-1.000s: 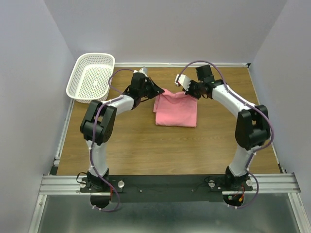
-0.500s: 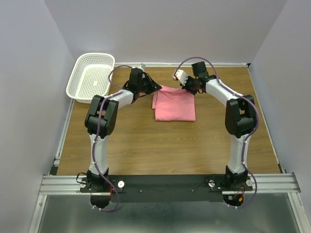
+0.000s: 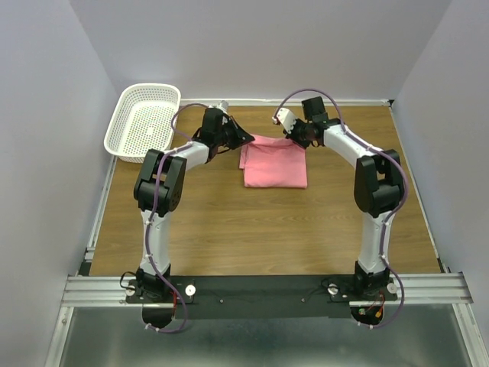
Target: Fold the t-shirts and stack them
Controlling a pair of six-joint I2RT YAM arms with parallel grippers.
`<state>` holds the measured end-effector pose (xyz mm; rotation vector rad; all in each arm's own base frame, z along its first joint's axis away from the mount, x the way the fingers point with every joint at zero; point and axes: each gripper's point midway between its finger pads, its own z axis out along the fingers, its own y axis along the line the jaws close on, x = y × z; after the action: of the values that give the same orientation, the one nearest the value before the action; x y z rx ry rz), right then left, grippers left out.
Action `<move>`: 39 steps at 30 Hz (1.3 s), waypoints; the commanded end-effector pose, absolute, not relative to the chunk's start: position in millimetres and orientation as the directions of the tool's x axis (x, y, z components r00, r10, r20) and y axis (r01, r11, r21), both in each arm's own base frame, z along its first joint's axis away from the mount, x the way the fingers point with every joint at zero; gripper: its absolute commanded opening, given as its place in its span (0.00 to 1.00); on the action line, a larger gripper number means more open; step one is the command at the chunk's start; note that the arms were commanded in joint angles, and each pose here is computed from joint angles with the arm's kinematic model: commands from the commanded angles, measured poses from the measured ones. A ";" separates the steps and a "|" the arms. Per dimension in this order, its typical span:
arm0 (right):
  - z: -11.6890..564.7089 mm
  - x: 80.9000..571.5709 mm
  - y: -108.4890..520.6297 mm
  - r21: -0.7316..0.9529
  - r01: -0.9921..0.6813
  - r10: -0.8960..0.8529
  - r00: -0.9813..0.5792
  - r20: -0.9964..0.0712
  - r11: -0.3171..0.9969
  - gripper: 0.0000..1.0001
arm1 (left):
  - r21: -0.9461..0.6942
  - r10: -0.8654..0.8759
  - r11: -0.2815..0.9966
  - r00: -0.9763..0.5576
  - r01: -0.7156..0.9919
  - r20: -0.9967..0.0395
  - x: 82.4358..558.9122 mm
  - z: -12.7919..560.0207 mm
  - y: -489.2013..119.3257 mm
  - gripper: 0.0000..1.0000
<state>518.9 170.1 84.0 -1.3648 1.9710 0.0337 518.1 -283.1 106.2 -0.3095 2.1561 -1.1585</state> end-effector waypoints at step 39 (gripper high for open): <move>172.6 214.0 179.4 -0.217 -0.947 -0.629 0.021 -0.777 0.237 0.01 | -0.885 -0.315 0.386 -0.865 0.260 -0.391 216.8 156.9 -282.6 0.00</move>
<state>210.6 178.0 147.9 -1.5185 1.7258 0.5159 211.7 -273.5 137.5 -0.1171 2.1923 -1.4603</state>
